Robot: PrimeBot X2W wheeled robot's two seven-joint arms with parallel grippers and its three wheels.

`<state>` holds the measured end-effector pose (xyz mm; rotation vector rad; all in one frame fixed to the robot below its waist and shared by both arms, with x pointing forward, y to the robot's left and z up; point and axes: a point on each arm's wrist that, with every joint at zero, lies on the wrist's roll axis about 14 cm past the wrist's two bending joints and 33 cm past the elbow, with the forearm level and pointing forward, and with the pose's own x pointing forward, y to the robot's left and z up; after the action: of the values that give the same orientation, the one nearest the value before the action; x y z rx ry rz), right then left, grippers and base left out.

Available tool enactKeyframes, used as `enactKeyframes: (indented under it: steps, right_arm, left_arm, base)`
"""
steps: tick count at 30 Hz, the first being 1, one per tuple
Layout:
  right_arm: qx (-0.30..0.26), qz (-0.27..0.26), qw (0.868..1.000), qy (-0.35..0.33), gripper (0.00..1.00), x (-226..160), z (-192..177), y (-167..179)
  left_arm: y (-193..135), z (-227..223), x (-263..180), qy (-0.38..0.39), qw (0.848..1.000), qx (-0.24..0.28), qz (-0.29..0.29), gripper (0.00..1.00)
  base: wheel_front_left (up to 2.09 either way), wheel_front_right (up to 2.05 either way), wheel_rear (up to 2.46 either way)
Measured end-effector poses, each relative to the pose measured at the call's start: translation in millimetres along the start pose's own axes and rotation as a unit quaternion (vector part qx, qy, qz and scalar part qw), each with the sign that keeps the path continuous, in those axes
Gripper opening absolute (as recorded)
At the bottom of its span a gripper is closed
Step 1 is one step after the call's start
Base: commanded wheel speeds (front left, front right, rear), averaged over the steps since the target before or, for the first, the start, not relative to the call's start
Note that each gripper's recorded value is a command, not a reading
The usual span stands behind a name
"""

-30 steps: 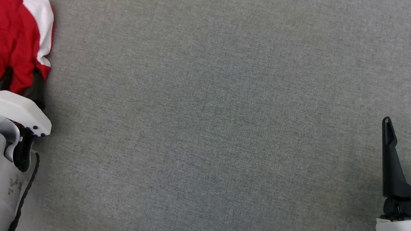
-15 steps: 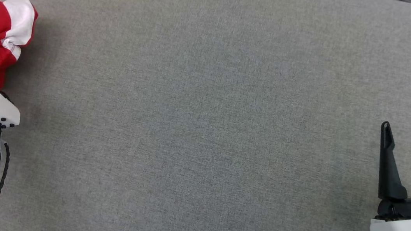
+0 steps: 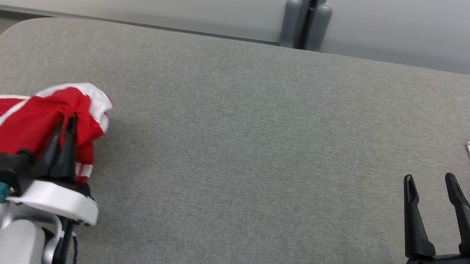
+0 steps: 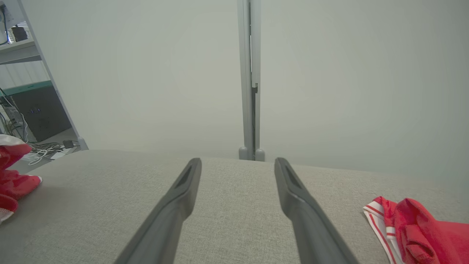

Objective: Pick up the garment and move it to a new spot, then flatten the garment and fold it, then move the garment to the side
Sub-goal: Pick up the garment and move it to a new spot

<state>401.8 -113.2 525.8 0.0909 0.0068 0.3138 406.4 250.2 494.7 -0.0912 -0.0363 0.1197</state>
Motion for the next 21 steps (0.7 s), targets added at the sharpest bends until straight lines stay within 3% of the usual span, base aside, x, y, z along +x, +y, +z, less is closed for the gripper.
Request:
enactKeyframes:
  steps: [4, 8, 15, 21]
  right_arm:
    - [0.0, -0.026, 1.0, -0.007, 1.0, -18, 6, -11]
    - [0.0, -0.054, 0.998, -0.016, 1.0, -32, 12, -25]
    - [0.001, -0.111, 0.993, -0.031, 1.0, -52, 18, -53]
    - [0.011, -0.175, 0.984, -0.012, 1.0, -72, -2, -83]
  left_arm:
    - [-60, -5, -7, 0.004, 0.997, -0.021, -0.08, 0.0]
    - [-133, -15, -16, 0.028, 0.982, -0.041, -0.181, 0.0]
    - [-250, -10, -20, 0.034, 0.936, -0.079, -0.342, 0.0]
    - [-325, -15, -21, 0.046, 0.891, -0.098, -0.441, 0.0]
  base:
    - [0.0, 0.0, 0.0]
    - [0.0, 0.0, 0.0]
    - [0.0, 0.0, 0.0]
    - [0.0, 0.0, 0.0]
